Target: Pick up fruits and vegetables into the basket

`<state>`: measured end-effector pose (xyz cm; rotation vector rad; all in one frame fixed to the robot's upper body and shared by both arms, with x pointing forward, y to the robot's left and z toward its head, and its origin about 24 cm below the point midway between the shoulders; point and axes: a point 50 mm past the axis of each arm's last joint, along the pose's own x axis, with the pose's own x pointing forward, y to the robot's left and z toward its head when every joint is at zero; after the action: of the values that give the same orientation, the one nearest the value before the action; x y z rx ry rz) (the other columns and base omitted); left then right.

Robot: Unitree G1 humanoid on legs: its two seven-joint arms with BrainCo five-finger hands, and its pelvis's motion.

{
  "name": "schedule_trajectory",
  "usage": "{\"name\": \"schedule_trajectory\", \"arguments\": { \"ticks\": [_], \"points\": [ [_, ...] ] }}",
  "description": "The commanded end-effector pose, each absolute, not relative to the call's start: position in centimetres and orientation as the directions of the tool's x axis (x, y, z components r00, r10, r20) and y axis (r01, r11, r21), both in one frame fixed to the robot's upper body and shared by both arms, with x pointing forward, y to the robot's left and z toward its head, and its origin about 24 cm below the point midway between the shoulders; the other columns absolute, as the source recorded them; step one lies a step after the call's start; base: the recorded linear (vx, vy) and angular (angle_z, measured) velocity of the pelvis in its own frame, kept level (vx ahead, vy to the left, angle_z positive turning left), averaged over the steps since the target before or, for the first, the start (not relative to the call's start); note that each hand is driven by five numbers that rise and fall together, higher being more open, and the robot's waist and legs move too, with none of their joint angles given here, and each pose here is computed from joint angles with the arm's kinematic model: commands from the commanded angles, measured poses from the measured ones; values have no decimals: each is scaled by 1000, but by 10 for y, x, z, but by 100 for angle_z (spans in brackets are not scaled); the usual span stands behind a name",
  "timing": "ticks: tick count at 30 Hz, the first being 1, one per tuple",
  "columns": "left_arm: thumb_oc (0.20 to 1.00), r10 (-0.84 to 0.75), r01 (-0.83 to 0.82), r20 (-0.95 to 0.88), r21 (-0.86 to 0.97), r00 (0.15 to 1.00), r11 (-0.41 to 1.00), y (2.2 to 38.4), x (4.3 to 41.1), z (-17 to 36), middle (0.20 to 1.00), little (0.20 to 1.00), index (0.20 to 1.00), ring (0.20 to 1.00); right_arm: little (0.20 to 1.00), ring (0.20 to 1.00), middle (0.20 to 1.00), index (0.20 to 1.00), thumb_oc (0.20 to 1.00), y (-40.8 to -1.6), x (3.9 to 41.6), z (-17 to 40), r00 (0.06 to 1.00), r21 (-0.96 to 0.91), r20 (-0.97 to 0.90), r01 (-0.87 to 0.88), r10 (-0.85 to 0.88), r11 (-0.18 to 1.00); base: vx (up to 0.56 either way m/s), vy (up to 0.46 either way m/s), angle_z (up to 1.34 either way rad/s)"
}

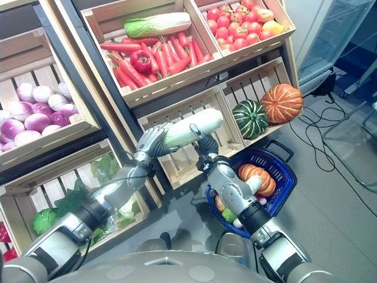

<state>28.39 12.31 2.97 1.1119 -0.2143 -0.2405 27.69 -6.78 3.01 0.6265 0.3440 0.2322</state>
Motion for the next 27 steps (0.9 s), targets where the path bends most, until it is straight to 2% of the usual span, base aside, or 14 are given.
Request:
{"name": "schedule_trajectory", "arguments": {
  "ticks": [1, 2, 3, 4, 12, 14, 18, 20, 21, 27],
  "points": [
    [200, -520, 22, 167, 941, 838, 338, 81, 287, 67, 200, 200, 200, 200, 1000, 1000, 1000, 1000, 1000, -30, 300, 96, 929, 633, 53, -316, 367, 707, -21, 2, 3],
    [200, -526, 29, 161, 942, 835, 334, 79, 287, 67, 200, 200, 200, 200, 1000, 1000, 1000, 1000, 1000, -30, 300, 98, 928, 622, 68, -326, 365, 712, 0, 0, 0],
    [200, -529, 36, 151, 945, 835, 326, 79, 286, 66, 200, 200, 200, 200, 344, 344, 344, 344, 344, -31, 301, 99, 931, 610, 78, -327, 356, 722, 0, 0, 0],
    [200, -531, 46, 142, 945, 835, 325, 78, 286, 64, 200, 200, 200, 200, 200, 200, 200, 200, 200, -33, 303, 102, 933, 603, 96, -332, 347, 725, 0, 0, 0],
    [200, -483, 156, 39, 920, 875, 358, 80, 284, 46, 200, 200, 200, 200, 200, 200, 200, 200, 200, -51, 310, 120, 940, 483, 222, -337, 259, 808, 0, 0, 0],
    [200, -431, 193, -6, 900, 902, 392, 91, 284, 36, 200, 200, 200, 200, 200, 200, 200, 200, 200, -69, 314, 128, 944, 405, 271, -287, 186, 868, -16, -12, 0],
    [213, -376, 217, -38, 867, 926, 448, 103, 283, 29, 213, 213, 213, 213, 200, 200, 200, 200, 200, -88, 318, 132, 946, 347, 302, -227, 120, 910, -7, -9, 0],
    [890, -334, 231, -66, 844, 940, 484, 115, 279, 23, 890, 890, 890, 890, 200, 200, 200, 200, 200, -104, 319, 135, 943, 318, 325, -185, 76, 930, -38, -30, 0],
    [1000, -311, 240, -85, 829, 947, 504, 122, 277, 19, 1000, 1000, 1000, 1000, 200, 200, 200, 200, 200, -112, 319, 138, 938, 300, 342, -162, 52, 940, -87, -36, 0],
    [1000, -120, 184, -140, 719, 983, 671, 171, 268, 2, 1000, 1000, 1000, 1000, 200, 200, 200, 200, 200, -167, 315, 174, 857, 139, 507, 28, -96, 990, -172, -13, 0]
  ]
}}
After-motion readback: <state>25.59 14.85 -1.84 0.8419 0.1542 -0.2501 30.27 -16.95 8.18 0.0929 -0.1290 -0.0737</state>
